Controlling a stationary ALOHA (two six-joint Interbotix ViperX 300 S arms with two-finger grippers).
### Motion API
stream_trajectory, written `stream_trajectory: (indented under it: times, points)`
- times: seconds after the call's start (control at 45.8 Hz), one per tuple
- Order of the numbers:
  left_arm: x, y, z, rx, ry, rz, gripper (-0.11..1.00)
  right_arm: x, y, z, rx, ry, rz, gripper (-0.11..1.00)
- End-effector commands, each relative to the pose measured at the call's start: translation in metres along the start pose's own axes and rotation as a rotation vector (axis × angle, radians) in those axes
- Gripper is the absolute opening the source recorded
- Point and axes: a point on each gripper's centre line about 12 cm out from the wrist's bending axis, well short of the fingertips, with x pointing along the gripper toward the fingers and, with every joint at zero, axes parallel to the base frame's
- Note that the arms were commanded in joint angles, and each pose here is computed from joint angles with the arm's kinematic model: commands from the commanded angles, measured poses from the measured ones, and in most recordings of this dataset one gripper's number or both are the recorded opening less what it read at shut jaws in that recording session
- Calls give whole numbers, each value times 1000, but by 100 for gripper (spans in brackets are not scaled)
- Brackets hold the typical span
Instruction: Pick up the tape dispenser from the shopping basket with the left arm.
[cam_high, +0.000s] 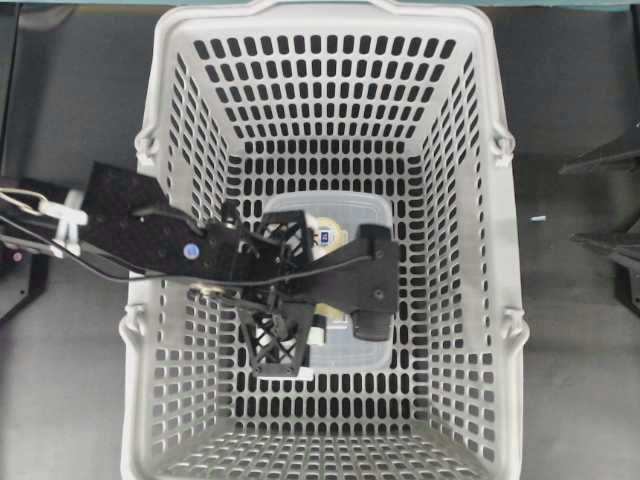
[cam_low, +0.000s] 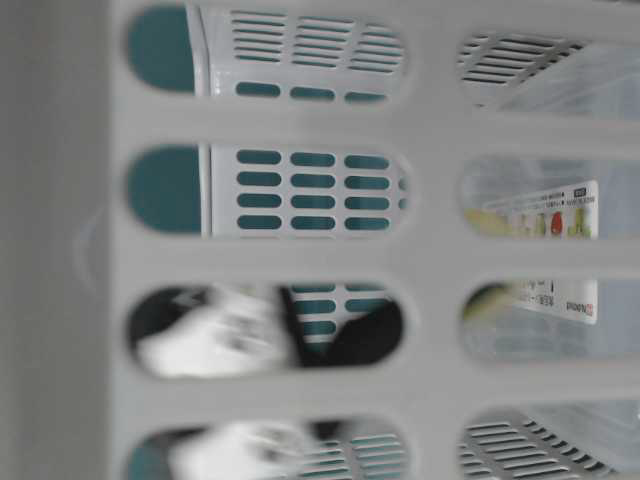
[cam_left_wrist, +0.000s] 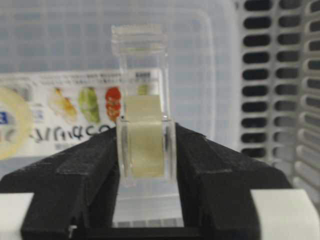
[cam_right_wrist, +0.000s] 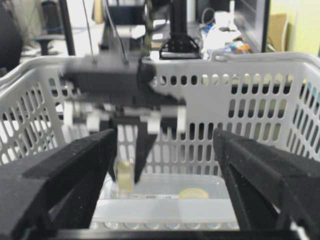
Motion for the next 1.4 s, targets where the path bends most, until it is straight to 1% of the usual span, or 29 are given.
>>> stream_trajectory:
  times: [0.0, 0.175, 0.306, 0.35, 0.459, 0.787, 1.376]
  points:
    - [-45, -1, 24, 7, -50, 1, 29, 1, 1, 3, 3, -8, 3, 75]
    - [-105, 0, 51, -1, -62, 4, 29, 1, 1, 3, 5, -11, 3, 75]
    - [-136, -1, 59, -2, -62, 4, 29, 1, 0, 4, 6, -15, 1, 75]
    - [-141, 0, 61, -3, -58, 7, 29, 1, 1, 4, 6, -14, 3, 75]
    - [-144, 0, 60, -5, -44, 9, 29, 0, 1, 4, 5, -17, 3, 75]
    - [-139, 0, 58, -6, -27, 11, 29, 1, 1, 3, 5, -11, 3, 75]
    - [-139, 0, 58, -6, -23, 10, 29, 1, 1, 3, 9, -9, 6, 75]
